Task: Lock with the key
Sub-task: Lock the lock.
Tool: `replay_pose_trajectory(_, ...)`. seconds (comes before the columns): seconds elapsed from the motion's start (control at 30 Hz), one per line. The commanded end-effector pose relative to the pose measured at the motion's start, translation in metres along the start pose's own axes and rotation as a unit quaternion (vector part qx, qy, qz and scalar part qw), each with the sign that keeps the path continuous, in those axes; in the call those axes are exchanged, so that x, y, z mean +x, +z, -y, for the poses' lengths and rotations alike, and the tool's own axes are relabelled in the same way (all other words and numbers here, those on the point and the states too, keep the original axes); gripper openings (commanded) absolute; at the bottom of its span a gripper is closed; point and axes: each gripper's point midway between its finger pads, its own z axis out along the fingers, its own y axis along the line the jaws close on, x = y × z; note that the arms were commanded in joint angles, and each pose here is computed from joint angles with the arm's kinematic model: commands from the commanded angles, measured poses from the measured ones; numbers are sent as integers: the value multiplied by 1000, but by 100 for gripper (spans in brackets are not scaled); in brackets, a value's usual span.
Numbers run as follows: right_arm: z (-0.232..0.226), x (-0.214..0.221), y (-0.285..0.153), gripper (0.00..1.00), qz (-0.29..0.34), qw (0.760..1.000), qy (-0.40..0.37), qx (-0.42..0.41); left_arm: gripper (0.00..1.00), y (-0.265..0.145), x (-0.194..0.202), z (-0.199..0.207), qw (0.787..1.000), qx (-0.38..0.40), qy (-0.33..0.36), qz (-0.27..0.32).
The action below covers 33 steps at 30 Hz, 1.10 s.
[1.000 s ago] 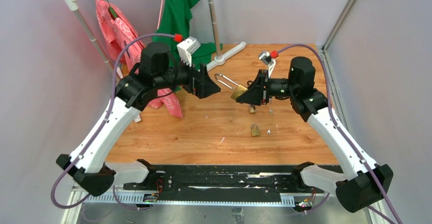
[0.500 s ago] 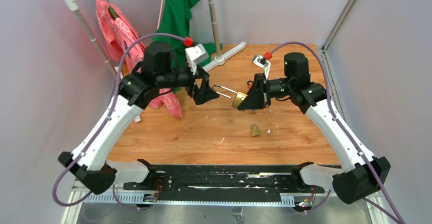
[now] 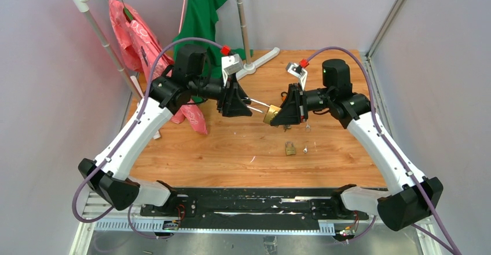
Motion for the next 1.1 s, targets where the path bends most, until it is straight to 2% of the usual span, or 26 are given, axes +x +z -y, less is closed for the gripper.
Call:
replay_pose_trajectory(0.0, -15, -11, -4, 0, 6, 999, -32, -23, 53, -1, -17, 21, 997, 73, -4, 31)
replay_pose_trajectory(0.07, -14, -11, -4, 0, 6, 999, -32, -21, 53, 1, -21, 22, 996, 81, -15, 38)
replay_pose_trajectory(0.13, -14, -11, -3, 0, 6, 999, -32, -20, 46, 3, -23, 24, 994, 94, -30, 41)
replay_pose_trajectory(0.2, -12, -12, -4, 0, 7, 999, -34, -15, 26, 5, -23, 23, 993, 103, -48, 38)
replay_pose_trajectory(0.23, -11, -12, -3, 0, 7, 999, -33, -13, 7, 7, -23, 22, 992, 107, -60, 35)
replay_pose_trajectory(0.27, -9, -12, -3, 0, 9, 999, -34, -7, 0, 8, -22, 21, 991, 107, -71, 33)
replay_pose_trajectory(0.4, 2, -20, -2, 0, 24, 999, -27, 23, 0, 8, -21, 12, 993, 69, -89, 32)
replay_pose_trajectory(0.5, 3, -34, 0, 2, 60, 997, -40, 20, 0, 4, -28, 11, 994, 38, -87, 57)
replay_pose_trajectory(0.6, 4, -45, -1, 24, 105, 993, -51, 33, 0, -2, -38, 10, 993, 17, -80, 79)
replay_pose_trajectory(0.63, 7, -46, 0, 37, 122, 991, -37, 40, 0, -4, -41, 10, 992, 15, -86, 88)
replay_pose_trajectory(0.7, 4, -52, -1, 41, 152, 986, -53, 30, 0, -6, -49, 11, 991, 22, -82, 105)
replay_pose_trajectory(0.8, 3, -59, -1, 55, 182, 982, -42, 23, 0, -10, -56, 11, 989, 30, -80, 120)
replay_pose_trajectory(1.07, 3, -70, -4, 56, 234, 971, -42, 18, 0, -19, -72, 9, 983, 45, -86, 156)
